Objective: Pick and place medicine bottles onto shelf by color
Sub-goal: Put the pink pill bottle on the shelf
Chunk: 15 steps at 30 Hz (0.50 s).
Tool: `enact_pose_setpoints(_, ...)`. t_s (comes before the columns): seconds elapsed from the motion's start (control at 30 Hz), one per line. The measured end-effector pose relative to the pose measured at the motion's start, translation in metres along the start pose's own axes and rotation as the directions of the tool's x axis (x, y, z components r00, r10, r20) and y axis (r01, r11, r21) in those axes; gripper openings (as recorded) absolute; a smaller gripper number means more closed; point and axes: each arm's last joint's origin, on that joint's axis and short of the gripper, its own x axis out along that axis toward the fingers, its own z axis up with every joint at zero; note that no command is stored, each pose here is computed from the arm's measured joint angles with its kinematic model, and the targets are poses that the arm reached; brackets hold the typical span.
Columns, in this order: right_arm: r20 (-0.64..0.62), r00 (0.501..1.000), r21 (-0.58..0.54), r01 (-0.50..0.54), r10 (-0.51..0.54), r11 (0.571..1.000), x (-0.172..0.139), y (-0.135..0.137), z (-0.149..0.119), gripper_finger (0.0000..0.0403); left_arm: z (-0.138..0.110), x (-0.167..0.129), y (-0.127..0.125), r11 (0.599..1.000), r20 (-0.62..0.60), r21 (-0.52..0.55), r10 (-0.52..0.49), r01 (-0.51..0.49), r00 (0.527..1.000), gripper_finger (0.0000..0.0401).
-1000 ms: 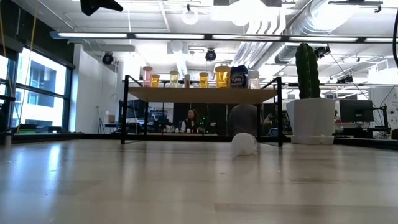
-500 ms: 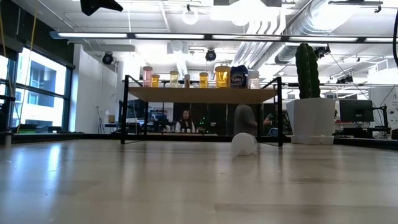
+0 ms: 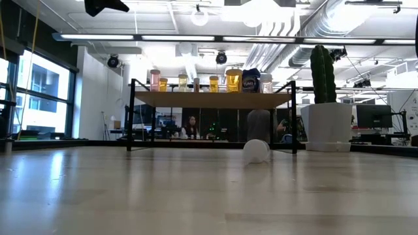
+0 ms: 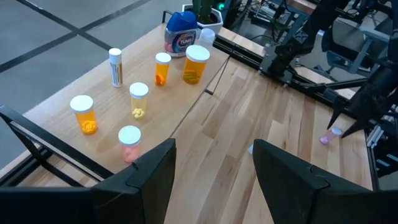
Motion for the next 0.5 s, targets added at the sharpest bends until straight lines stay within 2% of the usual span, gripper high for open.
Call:
enact_pose_setpoints(0.23,0.000,1.000,0.023,0.002,-0.002,1.000,0.0028,0.0011,-0.0003,0.0176,0.0000,0.0000,0.0000,1.000,0.000,0.000,0.000,0.000,1.000,0.0204)
enact_pose_setpoints(0.5,-0.001,1.000,0.030,0.007,-0.007,1.000,0.0033,0.0001,0.0013,0.0117,0.0000,0.0000,0.0001,1.000,0.001,0.000,0.004,-0.004,1.000,0.0204)
